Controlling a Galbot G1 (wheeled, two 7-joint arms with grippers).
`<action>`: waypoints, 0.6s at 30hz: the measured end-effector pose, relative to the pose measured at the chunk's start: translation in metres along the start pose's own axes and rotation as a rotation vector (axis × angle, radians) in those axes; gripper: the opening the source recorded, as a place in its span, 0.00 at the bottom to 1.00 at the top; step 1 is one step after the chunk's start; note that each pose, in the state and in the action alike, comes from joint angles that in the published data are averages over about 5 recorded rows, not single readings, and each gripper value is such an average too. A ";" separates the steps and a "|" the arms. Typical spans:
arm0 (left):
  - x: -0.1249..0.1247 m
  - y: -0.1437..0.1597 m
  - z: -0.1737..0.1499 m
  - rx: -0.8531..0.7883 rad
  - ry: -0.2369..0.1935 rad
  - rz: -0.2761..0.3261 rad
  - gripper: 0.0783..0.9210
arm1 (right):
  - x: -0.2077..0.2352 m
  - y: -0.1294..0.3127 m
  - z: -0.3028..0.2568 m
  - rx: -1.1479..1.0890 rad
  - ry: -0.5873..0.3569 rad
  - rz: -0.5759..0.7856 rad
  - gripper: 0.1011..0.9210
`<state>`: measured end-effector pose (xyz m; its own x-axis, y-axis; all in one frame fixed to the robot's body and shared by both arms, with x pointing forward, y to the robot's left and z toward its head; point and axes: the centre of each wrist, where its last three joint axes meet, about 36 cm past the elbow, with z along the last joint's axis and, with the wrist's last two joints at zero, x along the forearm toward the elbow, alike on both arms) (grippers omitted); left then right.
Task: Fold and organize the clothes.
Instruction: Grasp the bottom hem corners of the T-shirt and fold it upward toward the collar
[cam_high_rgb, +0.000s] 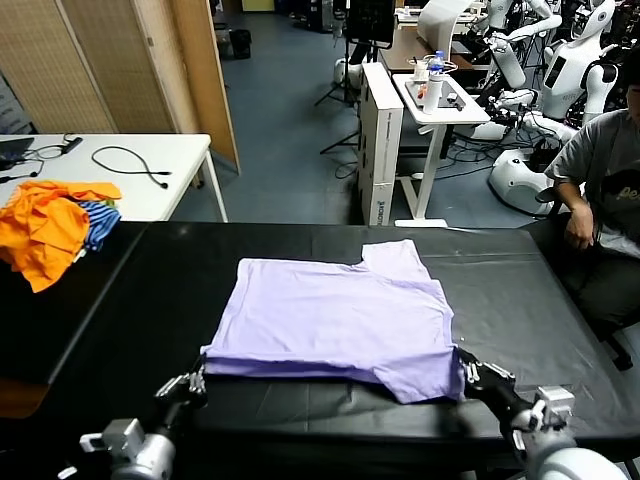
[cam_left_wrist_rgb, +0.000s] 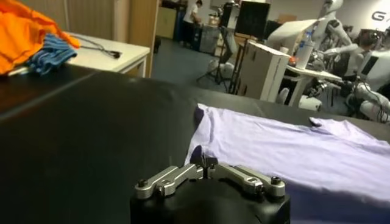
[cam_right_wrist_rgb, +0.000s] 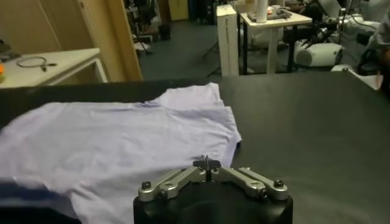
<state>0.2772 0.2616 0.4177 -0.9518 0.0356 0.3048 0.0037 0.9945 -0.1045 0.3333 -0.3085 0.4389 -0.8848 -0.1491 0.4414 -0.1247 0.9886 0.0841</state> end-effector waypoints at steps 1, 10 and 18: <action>-0.003 0.001 0.000 -0.006 -0.001 0.001 0.08 | -0.004 0.000 -0.001 0.003 -0.001 -0.002 0.05; -0.027 0.009 0.000 -0.064 0.013 0.026 0.08 | -0.031 0.001 -0.010 0.031 -0.003 -0.022 0.05; -0.044 0.021 0.001 -0.109 0.035 0.026 0.08 | -0.038 0.001 -0.013 0.033 0.014 -0.028 0.05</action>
<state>0.3192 0.2812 0.4013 -0.9396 0.0627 0.3364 0.0632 0.9980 -0.0096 0.3721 -0.3019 0.4338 -0.8742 -0.1766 0.4522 -0.1640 0.9842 0.0671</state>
